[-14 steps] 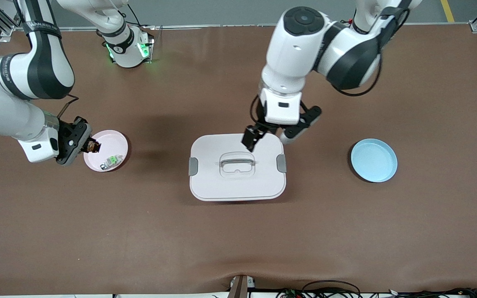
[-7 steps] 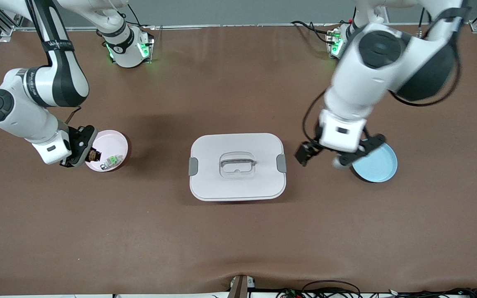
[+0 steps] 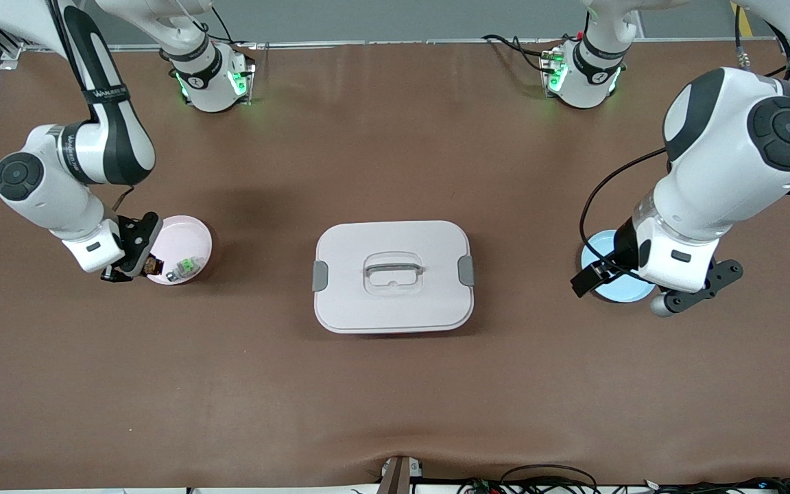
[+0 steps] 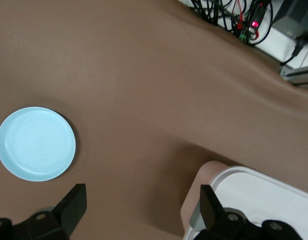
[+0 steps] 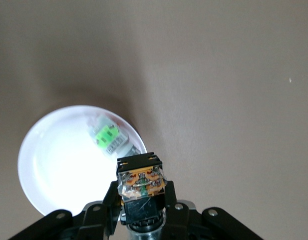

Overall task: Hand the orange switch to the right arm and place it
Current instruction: 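Move the switch over the white plate while the left gripper retracts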

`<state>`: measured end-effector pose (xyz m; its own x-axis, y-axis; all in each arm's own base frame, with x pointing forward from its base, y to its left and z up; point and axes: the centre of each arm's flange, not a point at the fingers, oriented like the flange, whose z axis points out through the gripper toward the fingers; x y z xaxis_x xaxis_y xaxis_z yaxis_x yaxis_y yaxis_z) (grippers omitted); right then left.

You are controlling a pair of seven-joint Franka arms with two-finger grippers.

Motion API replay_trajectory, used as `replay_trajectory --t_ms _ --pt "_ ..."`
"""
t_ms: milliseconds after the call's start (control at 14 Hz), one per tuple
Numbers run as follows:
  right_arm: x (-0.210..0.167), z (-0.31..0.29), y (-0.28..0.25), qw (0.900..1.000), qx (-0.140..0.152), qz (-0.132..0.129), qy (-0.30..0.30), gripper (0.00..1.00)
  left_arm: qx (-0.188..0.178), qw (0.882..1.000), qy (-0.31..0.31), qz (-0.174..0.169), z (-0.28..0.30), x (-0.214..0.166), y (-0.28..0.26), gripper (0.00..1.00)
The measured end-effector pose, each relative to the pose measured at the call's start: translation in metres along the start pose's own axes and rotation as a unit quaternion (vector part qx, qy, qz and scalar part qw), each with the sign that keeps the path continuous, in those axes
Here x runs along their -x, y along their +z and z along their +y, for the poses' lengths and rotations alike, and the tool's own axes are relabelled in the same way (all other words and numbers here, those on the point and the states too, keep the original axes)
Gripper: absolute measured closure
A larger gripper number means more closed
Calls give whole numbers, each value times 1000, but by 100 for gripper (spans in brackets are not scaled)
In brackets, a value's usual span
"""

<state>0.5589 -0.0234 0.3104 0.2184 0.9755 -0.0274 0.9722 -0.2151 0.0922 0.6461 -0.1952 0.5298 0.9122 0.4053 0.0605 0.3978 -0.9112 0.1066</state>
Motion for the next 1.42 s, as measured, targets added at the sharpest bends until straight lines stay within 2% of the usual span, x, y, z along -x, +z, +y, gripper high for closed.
replay_trajectory --t_ms 356,926,1211,1425 --pt "26 -19 30 1000 8 1 -12 61 -18 996 86 -15 -18 -8 4 0" --pt "29 -63 71 999 26 8 -19 61 -35 993 112 -23 -55 -21 -17 0" --pt "29 -73 84 999 27 9 -21 61 -45 988 147 -19 -113 -39 -37 0" --pt "30 -76 88 999 25 8 -24 61 -53 987 150 -19 -154 -43 -49 0"
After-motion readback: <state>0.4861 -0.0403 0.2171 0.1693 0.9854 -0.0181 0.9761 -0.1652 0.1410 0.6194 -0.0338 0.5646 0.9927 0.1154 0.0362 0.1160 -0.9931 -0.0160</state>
